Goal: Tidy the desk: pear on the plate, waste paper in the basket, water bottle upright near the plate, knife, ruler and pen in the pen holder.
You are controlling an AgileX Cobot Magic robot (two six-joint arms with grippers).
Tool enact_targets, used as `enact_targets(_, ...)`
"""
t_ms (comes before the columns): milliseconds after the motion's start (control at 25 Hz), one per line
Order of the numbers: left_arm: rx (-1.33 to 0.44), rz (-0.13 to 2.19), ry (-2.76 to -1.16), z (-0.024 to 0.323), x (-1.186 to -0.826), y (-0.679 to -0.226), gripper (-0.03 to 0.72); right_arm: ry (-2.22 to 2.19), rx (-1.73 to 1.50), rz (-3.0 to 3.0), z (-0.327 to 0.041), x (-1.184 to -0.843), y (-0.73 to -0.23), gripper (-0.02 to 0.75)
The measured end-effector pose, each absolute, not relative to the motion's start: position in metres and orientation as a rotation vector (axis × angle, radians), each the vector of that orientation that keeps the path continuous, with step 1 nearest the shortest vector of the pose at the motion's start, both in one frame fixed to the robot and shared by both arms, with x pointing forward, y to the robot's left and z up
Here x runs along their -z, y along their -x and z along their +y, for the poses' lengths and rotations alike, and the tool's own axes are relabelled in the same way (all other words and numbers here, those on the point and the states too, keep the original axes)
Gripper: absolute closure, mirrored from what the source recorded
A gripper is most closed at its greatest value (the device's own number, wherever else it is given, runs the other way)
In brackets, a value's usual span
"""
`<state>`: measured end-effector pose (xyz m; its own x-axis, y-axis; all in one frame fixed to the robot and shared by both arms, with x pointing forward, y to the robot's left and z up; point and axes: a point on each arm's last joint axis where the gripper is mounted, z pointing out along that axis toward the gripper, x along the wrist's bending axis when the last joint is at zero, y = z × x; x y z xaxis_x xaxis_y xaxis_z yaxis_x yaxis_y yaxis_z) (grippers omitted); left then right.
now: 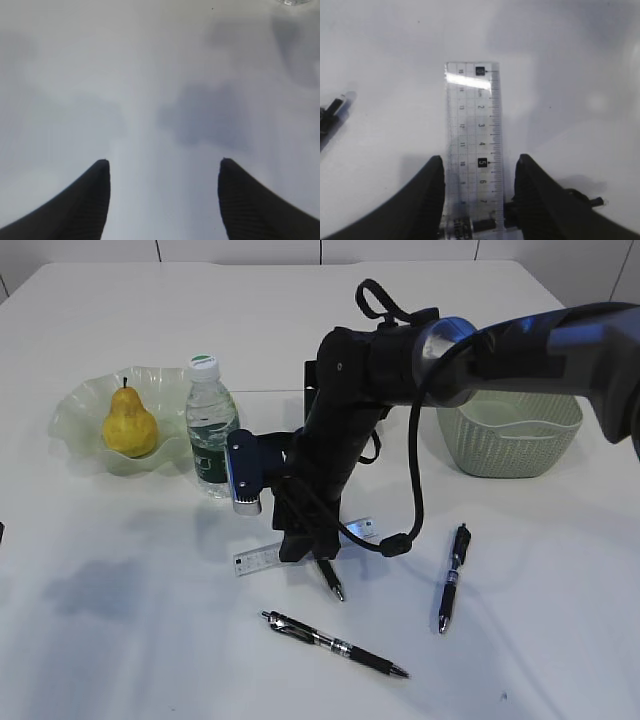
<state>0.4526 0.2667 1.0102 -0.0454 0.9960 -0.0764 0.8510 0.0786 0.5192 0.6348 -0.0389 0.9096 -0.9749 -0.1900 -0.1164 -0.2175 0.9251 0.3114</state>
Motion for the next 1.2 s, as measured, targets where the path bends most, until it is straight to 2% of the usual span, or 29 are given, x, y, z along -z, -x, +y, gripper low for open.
enact_targets(1080, -0.463, 1.957, -1.833, 0.266, -1.005, -0.457, 0.214, 0.313, -0.485, 3.024, -0.038, -0.895, -0.636, 0.391)
enact_targets(1200, -0.463, 1.957, -1.833, 0.266, -1.005, -0.457, 0.214, 0.3, -0.486, 3.027, -0.038, -0.895, -0.636, 0.423)
